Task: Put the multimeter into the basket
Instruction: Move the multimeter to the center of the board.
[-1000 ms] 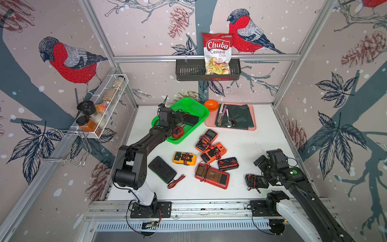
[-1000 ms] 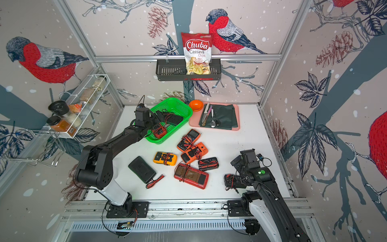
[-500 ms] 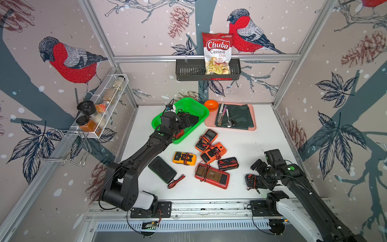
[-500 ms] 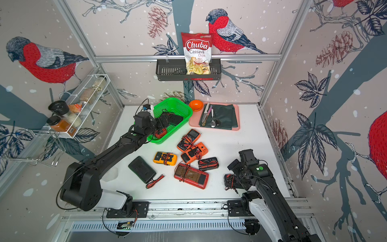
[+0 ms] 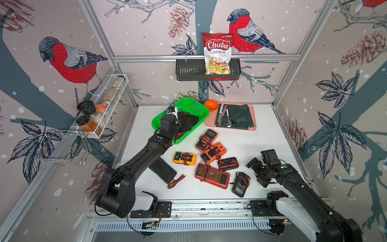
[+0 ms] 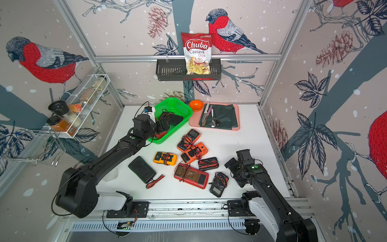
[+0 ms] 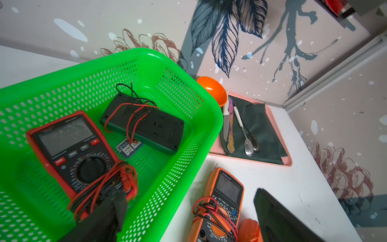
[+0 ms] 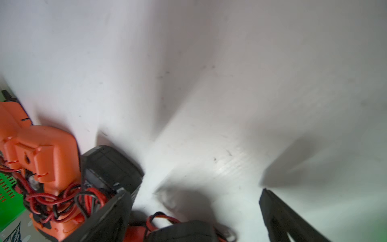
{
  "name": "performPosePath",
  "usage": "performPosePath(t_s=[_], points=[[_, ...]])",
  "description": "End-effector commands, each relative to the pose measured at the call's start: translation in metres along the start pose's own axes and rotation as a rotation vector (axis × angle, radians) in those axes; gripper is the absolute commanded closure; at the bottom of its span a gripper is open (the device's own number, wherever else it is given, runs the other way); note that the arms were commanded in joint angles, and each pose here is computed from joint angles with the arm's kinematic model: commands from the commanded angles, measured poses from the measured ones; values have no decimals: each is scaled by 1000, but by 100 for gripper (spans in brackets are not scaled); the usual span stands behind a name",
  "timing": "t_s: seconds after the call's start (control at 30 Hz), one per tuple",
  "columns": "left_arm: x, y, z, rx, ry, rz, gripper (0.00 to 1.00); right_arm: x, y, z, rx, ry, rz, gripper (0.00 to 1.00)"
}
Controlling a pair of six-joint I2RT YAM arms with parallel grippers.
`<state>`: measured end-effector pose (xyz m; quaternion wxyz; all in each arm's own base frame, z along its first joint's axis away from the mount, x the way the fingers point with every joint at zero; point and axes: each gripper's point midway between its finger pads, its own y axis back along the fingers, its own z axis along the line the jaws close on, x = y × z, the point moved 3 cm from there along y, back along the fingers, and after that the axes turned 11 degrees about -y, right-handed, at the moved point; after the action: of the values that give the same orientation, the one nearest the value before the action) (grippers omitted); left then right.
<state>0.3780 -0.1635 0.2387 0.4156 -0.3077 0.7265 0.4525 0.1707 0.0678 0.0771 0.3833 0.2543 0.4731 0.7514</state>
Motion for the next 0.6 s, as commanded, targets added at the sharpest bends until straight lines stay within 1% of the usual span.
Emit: performPosePath(t_s=[0.0, 0.13, 0.27, 0.33, 0.4, 0.57], points=[[-3, 3, -31, 126, -115, -21, 2, -15, 12, 30, -61, 86, -73, 0], [11, 6, -56, 170, -163, 19, 2, -24, 25, 44, -47, 151, -116, 1], [37, 17, -81, 187, -181, 50, 2, -23, 34, 34, 35, 175, -128, 0], [50, 22, -89, 194, -182, 64, 2, -14, 35, 26, 61, 167, -112, 1], [61, 25, -89, 194, -155, 72, 2, 1, 34, 17, 76, 153, -77, 1], [67, 33, -80, 170, -114, 32, 2, 42, 29, 5, 85, 139, -1, 1]])
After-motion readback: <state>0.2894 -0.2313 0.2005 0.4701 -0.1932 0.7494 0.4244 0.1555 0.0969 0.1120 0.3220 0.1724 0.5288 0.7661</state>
